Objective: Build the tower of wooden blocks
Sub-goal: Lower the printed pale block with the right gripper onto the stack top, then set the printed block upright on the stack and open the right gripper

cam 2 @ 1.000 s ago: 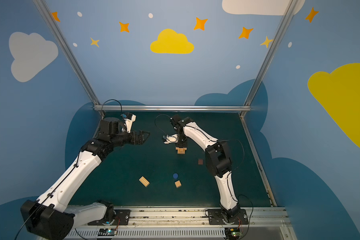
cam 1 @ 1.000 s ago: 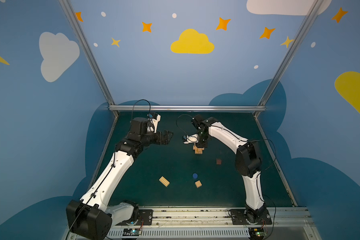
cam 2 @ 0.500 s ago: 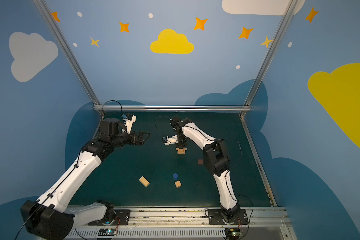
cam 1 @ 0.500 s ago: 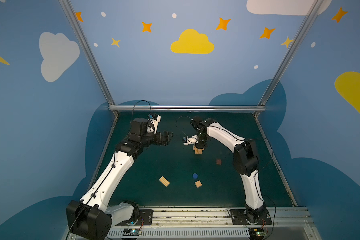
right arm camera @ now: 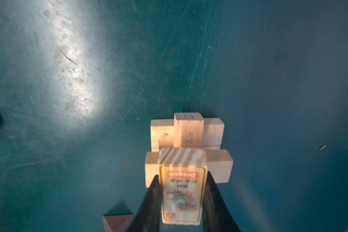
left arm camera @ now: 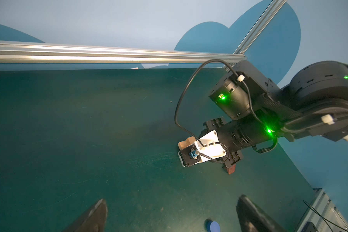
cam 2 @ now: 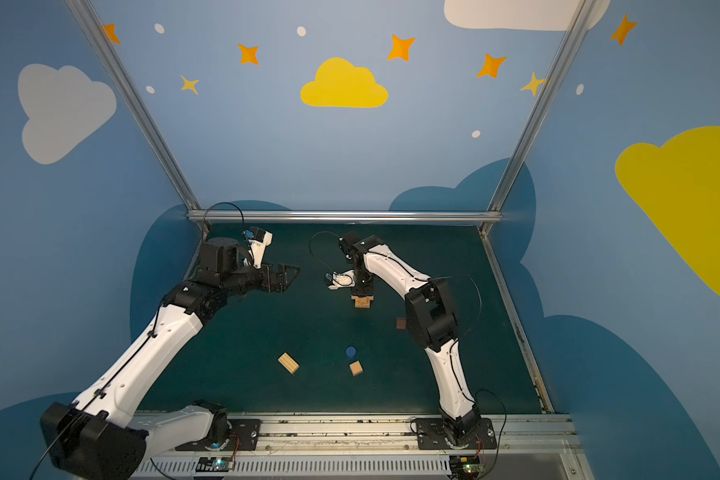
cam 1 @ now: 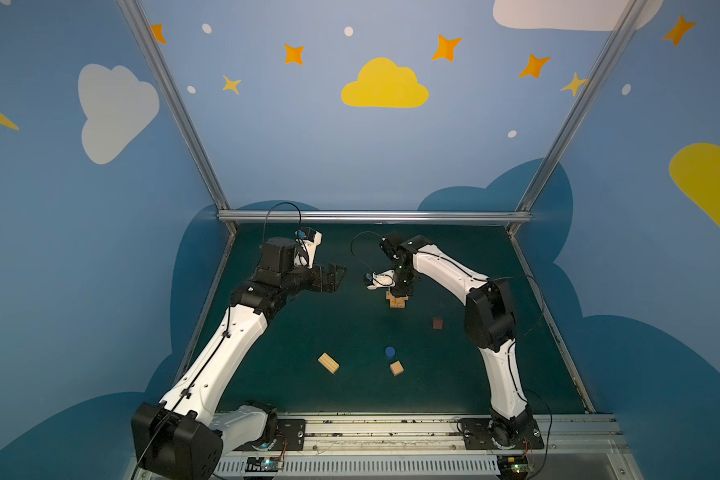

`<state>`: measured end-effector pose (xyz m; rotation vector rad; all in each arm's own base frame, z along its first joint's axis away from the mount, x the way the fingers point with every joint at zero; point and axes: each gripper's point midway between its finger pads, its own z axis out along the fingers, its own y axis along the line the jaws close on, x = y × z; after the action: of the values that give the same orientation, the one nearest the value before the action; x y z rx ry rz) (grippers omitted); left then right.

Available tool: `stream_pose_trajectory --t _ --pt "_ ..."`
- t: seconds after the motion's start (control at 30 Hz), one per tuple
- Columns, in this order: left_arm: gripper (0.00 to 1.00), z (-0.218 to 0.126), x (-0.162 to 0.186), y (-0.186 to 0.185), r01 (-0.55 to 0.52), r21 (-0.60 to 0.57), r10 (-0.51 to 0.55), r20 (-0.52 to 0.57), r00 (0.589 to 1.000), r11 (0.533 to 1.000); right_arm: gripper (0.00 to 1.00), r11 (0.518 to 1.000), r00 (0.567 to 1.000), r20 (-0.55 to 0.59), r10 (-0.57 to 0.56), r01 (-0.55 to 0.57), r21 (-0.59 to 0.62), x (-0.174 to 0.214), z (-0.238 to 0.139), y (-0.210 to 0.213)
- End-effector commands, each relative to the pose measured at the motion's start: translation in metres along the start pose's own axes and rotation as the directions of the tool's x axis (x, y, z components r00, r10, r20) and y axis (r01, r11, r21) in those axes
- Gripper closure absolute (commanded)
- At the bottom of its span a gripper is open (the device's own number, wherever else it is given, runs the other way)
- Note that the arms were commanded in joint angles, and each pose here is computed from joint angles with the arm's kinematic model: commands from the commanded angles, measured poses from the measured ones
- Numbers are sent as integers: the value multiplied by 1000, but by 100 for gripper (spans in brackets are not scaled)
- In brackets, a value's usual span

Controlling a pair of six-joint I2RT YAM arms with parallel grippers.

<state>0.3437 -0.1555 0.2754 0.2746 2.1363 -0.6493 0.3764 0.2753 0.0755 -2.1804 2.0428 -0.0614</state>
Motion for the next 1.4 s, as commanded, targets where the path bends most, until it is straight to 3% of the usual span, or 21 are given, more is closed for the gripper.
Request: stream_pose_trajectory --t 0.0,1.37 --pt "0 -4 -4 -4 -23 16 22 26 999 1000 97 1000 1000 -16 4 -4 -8 3 2 -2" --pt "0 0 0 -3 -24 21 24 13 1000 999 87 1000 1000 3 9 -9 -11 3 6 -5"
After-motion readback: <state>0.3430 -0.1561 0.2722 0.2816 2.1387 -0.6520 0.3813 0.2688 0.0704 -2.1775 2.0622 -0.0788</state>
